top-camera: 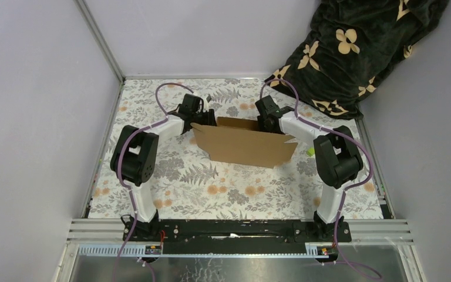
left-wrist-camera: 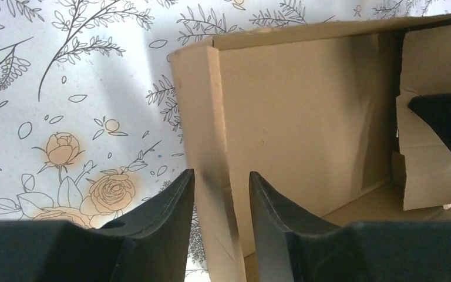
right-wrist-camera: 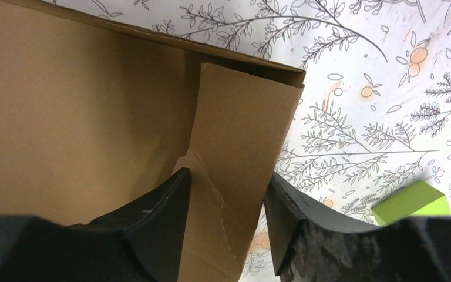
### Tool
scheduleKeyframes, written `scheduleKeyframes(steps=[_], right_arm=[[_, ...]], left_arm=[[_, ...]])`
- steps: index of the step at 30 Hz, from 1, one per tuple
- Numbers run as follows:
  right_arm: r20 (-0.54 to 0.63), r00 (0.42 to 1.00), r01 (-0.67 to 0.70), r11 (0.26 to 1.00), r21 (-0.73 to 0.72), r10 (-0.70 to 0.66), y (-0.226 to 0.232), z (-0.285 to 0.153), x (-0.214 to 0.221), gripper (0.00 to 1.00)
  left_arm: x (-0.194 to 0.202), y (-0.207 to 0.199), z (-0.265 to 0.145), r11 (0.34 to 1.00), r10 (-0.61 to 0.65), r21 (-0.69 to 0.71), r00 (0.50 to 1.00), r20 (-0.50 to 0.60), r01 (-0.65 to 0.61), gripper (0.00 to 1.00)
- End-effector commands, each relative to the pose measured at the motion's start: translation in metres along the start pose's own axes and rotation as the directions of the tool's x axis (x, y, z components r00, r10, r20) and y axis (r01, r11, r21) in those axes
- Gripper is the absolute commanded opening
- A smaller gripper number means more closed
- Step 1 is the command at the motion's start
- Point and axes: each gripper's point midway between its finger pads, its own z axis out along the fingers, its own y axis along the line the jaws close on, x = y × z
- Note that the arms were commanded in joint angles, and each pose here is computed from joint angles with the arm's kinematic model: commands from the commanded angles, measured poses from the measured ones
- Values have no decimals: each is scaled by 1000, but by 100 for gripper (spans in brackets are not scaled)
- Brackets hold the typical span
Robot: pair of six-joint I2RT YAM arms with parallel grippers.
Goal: Fold the paper box
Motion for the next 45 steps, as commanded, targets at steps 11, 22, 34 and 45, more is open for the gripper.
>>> scheduleKeyframes(steps=[11, 22, 34, 45], right_arm=[[-94, 995, -11, 993, 114, 21, -22, -5, 35, 4], [-34, 986, 162, 882, 443, -164, -76, -21, 0, 0], [-86, 984, 179, 845, 504, -158, -80, -12, 5, 0], [-10, 998, -50, 950, 310, 55, -42, -15, -3, 0]], left_arm=[[-28, 0, -26, 998, 19, -64, 990, 138, -10, 45], [-39, 10, -46, 987, 14, -159, 981, 191, 16, 45], [-34, 17, -50, 980, 20, -198, 983, 181, 16, 45], [-34, 22, -53, 973, 31, -231, 984, 174, 10, 45]])
